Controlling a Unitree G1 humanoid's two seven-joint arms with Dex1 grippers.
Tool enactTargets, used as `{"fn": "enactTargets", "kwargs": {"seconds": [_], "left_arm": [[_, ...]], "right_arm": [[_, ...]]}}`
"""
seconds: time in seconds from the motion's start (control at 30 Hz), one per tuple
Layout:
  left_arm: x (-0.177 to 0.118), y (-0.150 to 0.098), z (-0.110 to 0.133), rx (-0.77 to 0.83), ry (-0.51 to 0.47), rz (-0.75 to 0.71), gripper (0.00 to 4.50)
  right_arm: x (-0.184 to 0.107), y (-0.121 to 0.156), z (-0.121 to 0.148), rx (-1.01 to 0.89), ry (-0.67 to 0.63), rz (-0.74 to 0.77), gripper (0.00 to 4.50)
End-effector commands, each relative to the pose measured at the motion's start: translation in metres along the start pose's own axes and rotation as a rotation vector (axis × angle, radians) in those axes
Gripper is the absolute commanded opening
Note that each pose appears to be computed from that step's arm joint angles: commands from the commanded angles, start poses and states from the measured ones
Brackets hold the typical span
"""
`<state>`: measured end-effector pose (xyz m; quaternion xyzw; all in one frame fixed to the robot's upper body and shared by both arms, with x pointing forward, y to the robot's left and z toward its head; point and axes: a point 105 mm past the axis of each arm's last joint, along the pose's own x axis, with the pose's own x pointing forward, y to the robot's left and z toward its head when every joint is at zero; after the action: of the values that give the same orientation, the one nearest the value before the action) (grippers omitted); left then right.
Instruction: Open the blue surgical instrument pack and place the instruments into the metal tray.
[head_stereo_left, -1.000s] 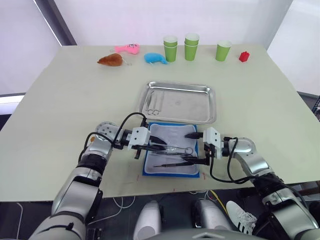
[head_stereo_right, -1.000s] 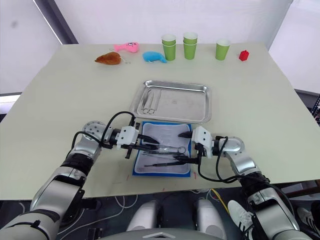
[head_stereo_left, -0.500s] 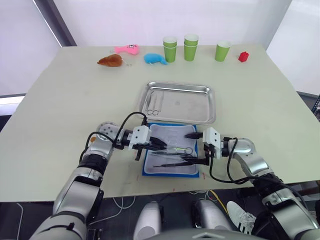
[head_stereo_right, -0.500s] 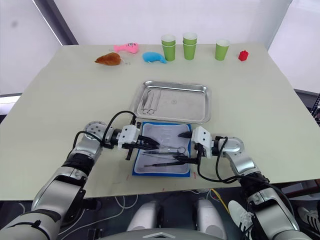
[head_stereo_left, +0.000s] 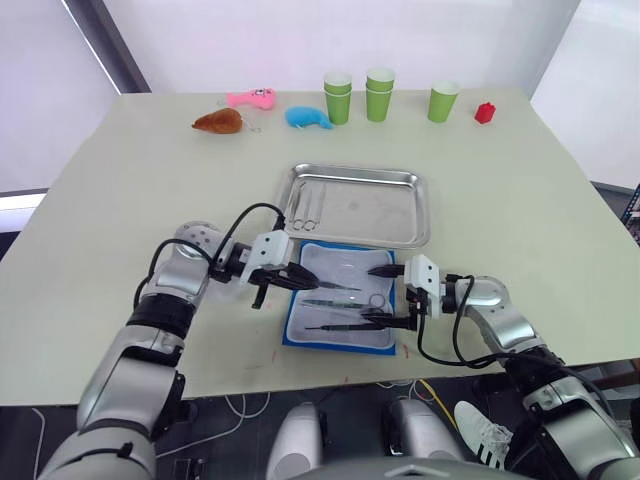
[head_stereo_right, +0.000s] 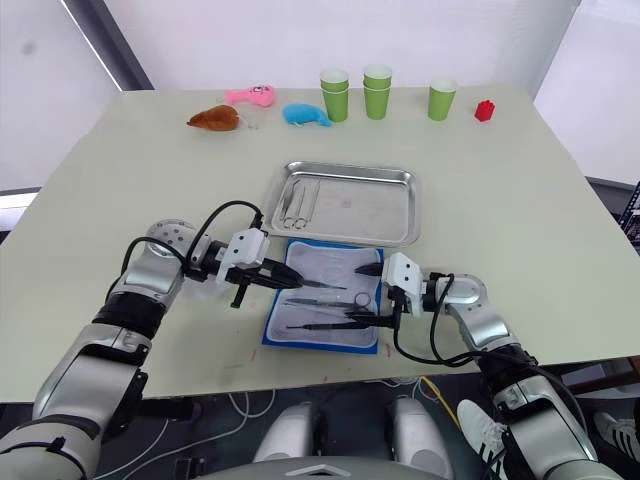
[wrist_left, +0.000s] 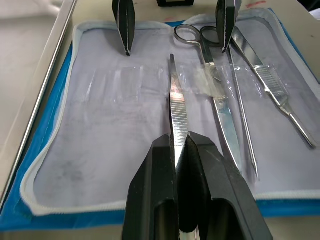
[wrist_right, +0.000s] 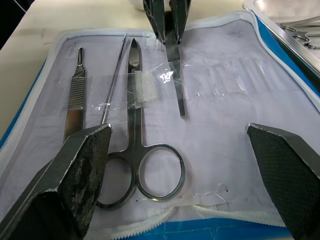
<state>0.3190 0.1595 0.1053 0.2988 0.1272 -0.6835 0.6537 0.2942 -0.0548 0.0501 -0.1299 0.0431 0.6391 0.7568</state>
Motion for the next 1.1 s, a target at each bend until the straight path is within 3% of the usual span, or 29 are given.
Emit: {"fn": "enactTargets", "kwargs": {"seconds": [0.03,0.97,1.1], "left_arm": [[-0.015,0.005,0.021,0.047,0.015,-0.007,0.17],[-0.067,-0.004,0.032,0.005,0.217,-0.013,0.17],[-0.077,0.004,0.04,-0.031,0.174,0.045,0.17]], "right_arm": [[-0.006,0.027,-0.058,0.135,0.202,0.052,4.5],[-0.002,0.03,-0.059,0.139,0.193,0.062,4.5],[-0.001,0.03,-0.059,0.139,0.193,0.064,4.5]]}}
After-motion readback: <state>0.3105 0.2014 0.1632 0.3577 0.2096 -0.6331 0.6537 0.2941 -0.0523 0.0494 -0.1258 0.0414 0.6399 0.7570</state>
